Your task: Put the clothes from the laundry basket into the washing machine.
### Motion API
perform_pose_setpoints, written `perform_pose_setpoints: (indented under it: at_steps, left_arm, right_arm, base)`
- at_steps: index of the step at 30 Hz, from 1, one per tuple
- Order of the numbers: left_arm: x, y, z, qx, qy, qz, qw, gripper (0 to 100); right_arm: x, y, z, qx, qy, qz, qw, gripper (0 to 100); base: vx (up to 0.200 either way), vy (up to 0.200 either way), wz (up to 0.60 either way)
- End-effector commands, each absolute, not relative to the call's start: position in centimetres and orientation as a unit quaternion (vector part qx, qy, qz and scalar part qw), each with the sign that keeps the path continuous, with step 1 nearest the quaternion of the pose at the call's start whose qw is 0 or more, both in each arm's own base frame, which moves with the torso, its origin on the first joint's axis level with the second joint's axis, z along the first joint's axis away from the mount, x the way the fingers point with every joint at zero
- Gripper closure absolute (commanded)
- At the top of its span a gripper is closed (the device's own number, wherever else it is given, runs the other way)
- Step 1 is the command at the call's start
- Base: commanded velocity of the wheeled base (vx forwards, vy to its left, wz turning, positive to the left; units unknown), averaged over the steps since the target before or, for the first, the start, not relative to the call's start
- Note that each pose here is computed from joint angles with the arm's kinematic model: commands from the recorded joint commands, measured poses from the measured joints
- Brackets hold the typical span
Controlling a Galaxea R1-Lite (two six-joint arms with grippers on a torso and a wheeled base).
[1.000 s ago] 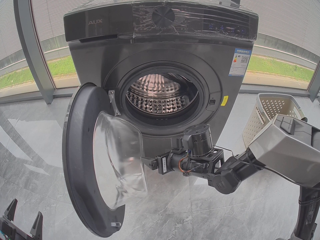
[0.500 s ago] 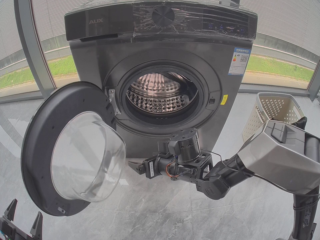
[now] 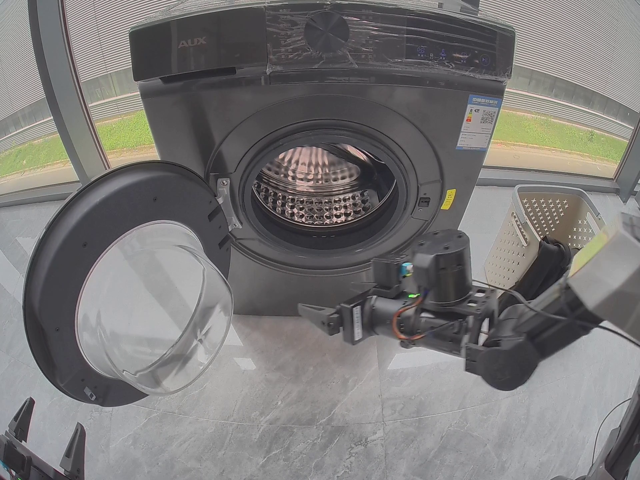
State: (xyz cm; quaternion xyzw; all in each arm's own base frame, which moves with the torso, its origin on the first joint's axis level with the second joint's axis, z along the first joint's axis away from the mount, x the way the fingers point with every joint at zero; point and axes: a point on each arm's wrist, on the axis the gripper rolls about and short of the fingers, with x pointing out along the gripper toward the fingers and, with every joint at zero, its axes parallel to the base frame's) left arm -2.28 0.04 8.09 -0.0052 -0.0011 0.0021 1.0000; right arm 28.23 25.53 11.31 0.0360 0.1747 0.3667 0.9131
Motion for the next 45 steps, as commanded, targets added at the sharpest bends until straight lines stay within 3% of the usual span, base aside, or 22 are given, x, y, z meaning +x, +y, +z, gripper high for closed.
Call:
perform_pose_setpoints:
  at_steps: [1,9,12,19,35,41,45]
  left_arm:
    - [-2.3,0.0,7.6,-0.005,-0.001,0.002,1.000,0]
    - [-2.3,0.0,7.6,-0.005,-0.001,0.002,1.000,0]
    - [-2.3,0.0,7.6,-0.005,-0.001,0.002,1.000,0]
    - [-2.3,0.0,7.6,-0.005,-0.001,0.002,1.000,0]
    - [-2.3,0.0,7.6,-0.005,-0.001,0.002,1.000,0]
    - [-2.3,0.0,7.6,-0.005,-0.001,0.002,1.000,0]
    - [-2.3,0.0,7.6,-0.005,-0.001,0.002,1.000,0]
  right_arm:
    - [22.5,17.9,16.9,0.017,0.111,0.340,0.934,0]
    - [16.8,10.8,18.3,0.005,0.068,0.265,0.962,0]
    - [14.6,6.7,17.9,-0.013,0.047,0.200,0.979,0]
    - [9.6,2.7,17.5,-0.022,-0.018,0.127,0.991,0]
    - [1.3,0.2,13.2,-0.015,-0.079,0.063,0.995,0]
    - [-1.2,-0.1,10.4,-0.012,-0.060,0.051,0.997,0]
    - [-2.1,0.0,8.6,-0.018,-0.032,0.015,0.999,0]
  base:
    - [0.000,0.000,0.00]
    - [0.000,0.000,0.00]
    - [0.000,0.000,0.00]
    - [0.000,0.000,0.00]
    - [0.000,0.000,0.00]
    - [0.000,0.000,0.00]
    - [0.000,0.000,0.00]
